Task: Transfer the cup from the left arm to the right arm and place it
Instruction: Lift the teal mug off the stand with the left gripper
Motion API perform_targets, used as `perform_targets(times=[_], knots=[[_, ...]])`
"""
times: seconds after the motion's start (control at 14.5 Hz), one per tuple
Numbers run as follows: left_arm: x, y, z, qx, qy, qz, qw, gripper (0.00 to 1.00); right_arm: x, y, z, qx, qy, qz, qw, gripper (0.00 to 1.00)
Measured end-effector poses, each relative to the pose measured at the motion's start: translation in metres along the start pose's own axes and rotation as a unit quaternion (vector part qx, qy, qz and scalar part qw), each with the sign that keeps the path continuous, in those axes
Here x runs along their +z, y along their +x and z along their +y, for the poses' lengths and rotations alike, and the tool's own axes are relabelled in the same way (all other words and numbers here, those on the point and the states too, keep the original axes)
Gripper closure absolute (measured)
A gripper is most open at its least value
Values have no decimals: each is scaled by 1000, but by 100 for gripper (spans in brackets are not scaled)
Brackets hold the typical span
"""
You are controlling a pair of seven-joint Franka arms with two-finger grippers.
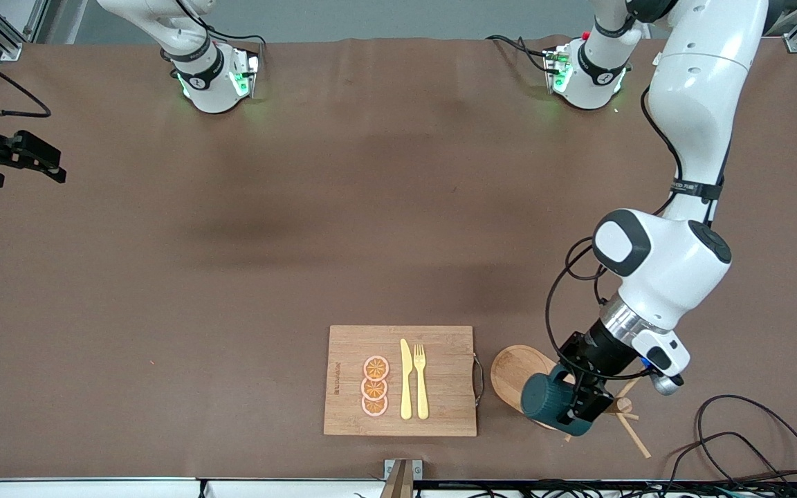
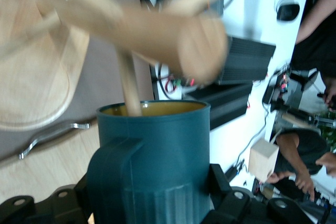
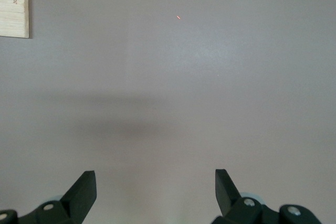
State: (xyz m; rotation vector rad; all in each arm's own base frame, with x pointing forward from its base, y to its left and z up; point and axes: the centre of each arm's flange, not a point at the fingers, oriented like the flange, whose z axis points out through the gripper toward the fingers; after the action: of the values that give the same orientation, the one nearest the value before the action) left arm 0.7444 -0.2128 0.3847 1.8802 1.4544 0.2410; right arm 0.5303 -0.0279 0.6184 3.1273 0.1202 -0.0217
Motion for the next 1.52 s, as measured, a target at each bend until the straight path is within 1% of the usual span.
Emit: perform_targets(times=[0.21, 0.35, 0.48, 0.62, 0.9, 1.24, 1.38, 1.52], knots=[[-10, -43, 8, 32, 7, -17, 999, 15, 0, 0, 0, 0, 0, 0, 1000, 0], [-14, -70, 10, 74, 20, -17, 997, 15, 0, 0, 0, 0, 0, 0, 1000, 0], [-13, -97, 7, 118, 29, -8, 993, 15, 0, 0, 0, 0, 0, 0, 1000, 0], [-7, -127, 0, 170, 42, 9, 985, 15, 0, 0, 0, 0, 0, 0, 1000, 0], [7, -190, -28, 272, 86, 57, 957, 15, 0, 0, 0, 0, 0, 0, 1000, 0], [20, -250, -67, 353, 131, 120, 919, 15, 0, 0, 1, 1, 0, 0, 1000, 0], [24, -271, -85, 382, 149, 145, 900, 15, 0, 0, 2, 2, 0, 0, 1000, 0], [29, -290, -104, 411, 165, 174, 880, 15, 0, 0, 2, 2, 0, 0, 1000, 0]])
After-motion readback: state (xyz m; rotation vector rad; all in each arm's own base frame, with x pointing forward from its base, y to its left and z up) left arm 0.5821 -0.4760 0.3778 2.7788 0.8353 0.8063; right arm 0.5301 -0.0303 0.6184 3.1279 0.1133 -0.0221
